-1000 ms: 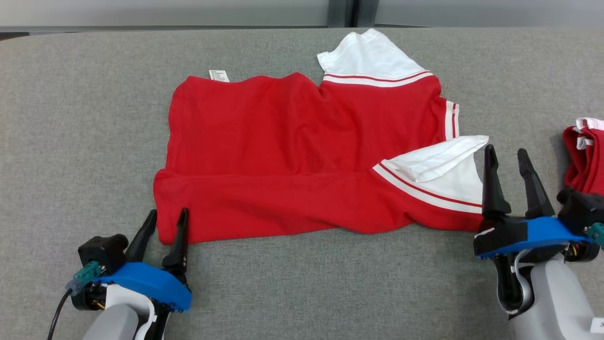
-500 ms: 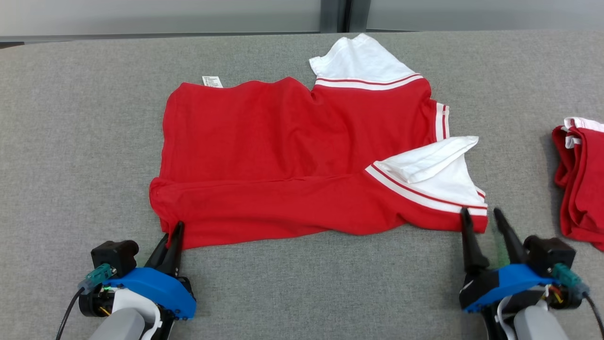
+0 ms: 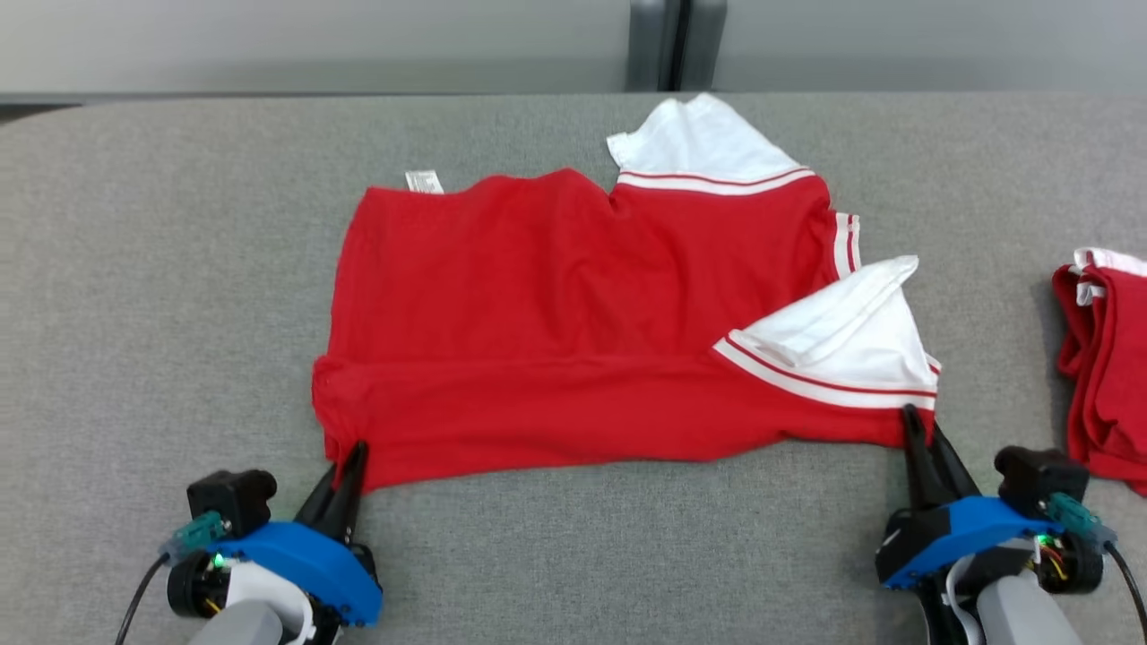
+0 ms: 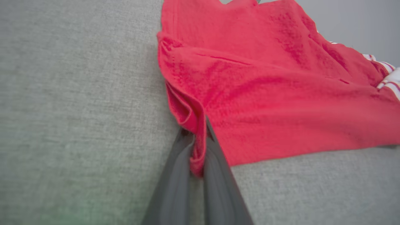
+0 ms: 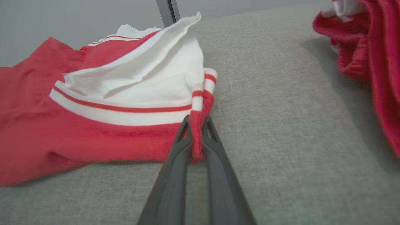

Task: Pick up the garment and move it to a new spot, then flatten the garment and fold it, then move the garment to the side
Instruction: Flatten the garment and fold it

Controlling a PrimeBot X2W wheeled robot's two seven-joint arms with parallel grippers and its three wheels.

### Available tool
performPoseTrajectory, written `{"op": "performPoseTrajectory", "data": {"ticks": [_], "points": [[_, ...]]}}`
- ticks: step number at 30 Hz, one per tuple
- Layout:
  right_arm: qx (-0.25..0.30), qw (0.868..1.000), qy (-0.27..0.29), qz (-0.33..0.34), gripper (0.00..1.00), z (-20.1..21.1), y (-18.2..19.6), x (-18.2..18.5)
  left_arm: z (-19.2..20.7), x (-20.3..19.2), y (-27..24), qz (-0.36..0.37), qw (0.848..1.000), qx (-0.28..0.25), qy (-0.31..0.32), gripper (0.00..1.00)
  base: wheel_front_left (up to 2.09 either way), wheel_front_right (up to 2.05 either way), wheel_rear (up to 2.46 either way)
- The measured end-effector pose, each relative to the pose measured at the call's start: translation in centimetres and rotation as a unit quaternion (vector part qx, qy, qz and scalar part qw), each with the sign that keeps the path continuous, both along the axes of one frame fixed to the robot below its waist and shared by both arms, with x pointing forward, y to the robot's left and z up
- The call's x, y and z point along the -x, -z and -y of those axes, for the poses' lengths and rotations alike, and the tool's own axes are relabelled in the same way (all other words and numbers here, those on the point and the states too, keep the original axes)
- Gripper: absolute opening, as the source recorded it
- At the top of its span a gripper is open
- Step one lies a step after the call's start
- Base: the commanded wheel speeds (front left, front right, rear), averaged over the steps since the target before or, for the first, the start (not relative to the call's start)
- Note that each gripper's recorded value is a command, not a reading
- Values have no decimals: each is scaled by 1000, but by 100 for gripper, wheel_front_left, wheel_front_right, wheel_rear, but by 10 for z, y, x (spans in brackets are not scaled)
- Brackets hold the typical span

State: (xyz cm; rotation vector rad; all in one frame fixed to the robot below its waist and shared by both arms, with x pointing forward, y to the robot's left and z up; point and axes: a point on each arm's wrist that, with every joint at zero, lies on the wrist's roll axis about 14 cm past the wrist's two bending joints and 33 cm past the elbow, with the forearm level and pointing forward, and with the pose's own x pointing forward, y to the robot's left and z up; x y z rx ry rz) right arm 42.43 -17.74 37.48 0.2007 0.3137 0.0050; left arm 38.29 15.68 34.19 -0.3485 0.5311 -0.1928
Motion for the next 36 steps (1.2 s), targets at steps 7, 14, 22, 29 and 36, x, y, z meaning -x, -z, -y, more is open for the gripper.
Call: {"op": "performPoseTrajectory", "data": {"ticks": [7, 14, 22, 29, 36], "points": [[-10, 999, 23, 20, 0, 11, -19, 21, -10, 24, -13, 14, 1000, -12, -15, 0, 0, 0, 0], [-26, 999, 44, 14, 71, 20, -19, 55, -5, 55, -7, 3, 1000, -30, -7, 36, 0, 0, 0], [-24, 998, 50, 29, 100, 25, -24, 37, -20, 30, -13, 23, 998, -34, -42, 100, 0, 0, 0], [-21, 997, 21, 67, 100, 9, -41, -10, -46, -48, -37, 79, 993, -71, -44, 100, 0, 0, 0], [-25, 996, -17, 83, 100, -12, -39, -46, -52, -119, -32, 84, 991, -100, -16, 100, 0, 0, 0]]}}
